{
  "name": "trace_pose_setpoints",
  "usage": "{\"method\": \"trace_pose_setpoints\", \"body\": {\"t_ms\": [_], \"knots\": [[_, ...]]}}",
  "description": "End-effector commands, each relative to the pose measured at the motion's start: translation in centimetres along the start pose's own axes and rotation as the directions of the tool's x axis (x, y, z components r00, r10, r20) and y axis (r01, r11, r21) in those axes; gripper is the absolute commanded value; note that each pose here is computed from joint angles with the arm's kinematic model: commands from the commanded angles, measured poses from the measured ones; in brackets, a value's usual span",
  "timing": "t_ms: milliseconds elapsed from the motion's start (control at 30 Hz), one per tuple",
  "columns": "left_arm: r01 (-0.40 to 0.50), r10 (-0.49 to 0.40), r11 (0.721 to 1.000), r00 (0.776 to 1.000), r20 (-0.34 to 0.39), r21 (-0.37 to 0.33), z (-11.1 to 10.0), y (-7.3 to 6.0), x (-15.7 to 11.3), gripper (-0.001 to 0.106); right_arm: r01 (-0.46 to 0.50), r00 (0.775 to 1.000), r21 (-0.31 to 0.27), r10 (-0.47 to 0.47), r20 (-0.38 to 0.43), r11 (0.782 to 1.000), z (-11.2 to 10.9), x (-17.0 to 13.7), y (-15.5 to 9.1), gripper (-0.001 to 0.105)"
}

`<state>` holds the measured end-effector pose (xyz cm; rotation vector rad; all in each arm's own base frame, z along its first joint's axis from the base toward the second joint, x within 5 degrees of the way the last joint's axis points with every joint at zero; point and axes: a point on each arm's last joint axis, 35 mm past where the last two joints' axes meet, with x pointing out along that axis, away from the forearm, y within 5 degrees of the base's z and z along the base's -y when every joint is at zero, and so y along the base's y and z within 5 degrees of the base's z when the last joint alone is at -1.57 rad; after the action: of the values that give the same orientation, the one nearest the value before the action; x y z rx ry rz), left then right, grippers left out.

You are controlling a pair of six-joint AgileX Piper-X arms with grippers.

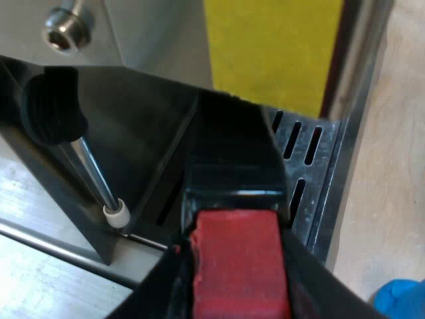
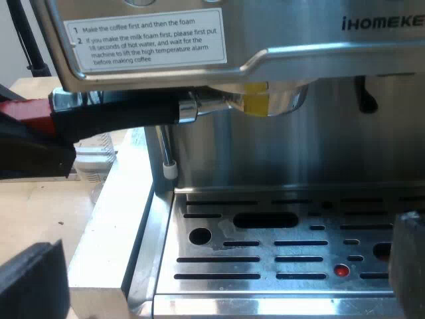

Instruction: Put the handle in the coffee machine

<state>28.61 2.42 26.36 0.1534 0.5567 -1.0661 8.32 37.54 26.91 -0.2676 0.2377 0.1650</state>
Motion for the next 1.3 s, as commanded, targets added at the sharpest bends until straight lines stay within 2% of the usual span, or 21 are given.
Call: {"method": "trace_pose_setpoints", "body": {"t_ms": [33, 133, 300, 433, 567, 633, 767, 900, 1033, 1100, 1200, 1300], "knots": [[0.081, -0.091, 0.995, 0.977, 0.194, 0.054, 2.3, -0.4, -0.9, 0.000, 0.012, 1.000, 0.016, -0.012, 0.010, 1.000, 0.4, 0.1, -0.1, 0.105], [0.097, -0.102, 0.995, 0.976, 0.193, 0.034, 2.1, -0.6, -0.9, 0.000, 0.012, 1.000, 0.016, -0.012, 0.010, 1.000, 0.4, 0.1, -0.1, 0.105], [0.144, -0.133, 0.988, 0.975, 0.181, -0.050, 1.7, -1.2, -0.9, 0.000, 0.012, 1.000, 0.016, -0.012, 0.010, 1.000, 0.4, 0.1, -0.1, 0.105], [0.195, -0.173, 0.977, 0.960, 0.220, -0.083, 1.7, -1.6, -0.9, 0.000, 0.012, 1.000, 0.016, -0.012, 0.010, 1.000, 0.4, 0.1, -0.1, 0.105], [0.239, -0.211, 0.968, 0.938, 0.275, -0.073, 1.9, -1.7, -1.0, 0.000, 0.012, 1.000, 0.016, -0.012, 0.010, 1.000, 0.4, 0.1, -0.1, 0.105], [0.238, -0.211, 0.969, 0.938, 0.275, -0.071, 1.8, -1.7, -1.0, 0.000, 0.012, 1.000, 0.016, -0.012, 0.010, 1.000, 0.4, 0.1, -0.1, 0.105], [0.221, -0.213, 0.975, 0.938, 0.273, 0.002, 1.4, -1.8, -0.8, 0.000, 0.026, 1.000, 0.014, -0.026, 0.005, 1.000, 0.3, 0.6, -0.3, 0.105], [0.223, -0.218, 0.975, 0.936, 0.275, 0.015, 1.0, -1.9, -0.6, 0.000, 0.048, 0.999, 0.004, -0.048, -0.005, 0.999, -0.3, 1.4, -0.7, 0.105], [0.218, -0.219, 0.975, 0.936, 0.278, 0.032, 0.9, -1.9, -0.6, 0.000, 0.095, 0.995, -0.028, -0.096, -0.030, 0.995, -1.8, 3.0, -1.7, 0.105], [0.223, -0.230, 0.973, 0.927, 0.297, 0.056, 1.0, -1.9, -0.6, 0.000, 0.108, 0.993, -0.031, -0.109, -0.038, 0.994, -2.1, 3.6, -2.0, 0.105], [0.226, -0.239, 0.971, 0.920, 0.311, 0.076, 1.1, -2.0, -0.6, 0.000, 0.123, 0.992, -0.003, -0.123, -0.040, 0.992, -2.2, 4.4, -2.4, 0.105], [0.235, -0.244, 0.970, 0.916, 0.317, 0.068, 1.1, -2.0, -0.6, 0.000, 0.134, 0.991, 0.065, -0.132, -0.030, 0.989, -2.5, 5.5, -2.7, 0.105]]}}
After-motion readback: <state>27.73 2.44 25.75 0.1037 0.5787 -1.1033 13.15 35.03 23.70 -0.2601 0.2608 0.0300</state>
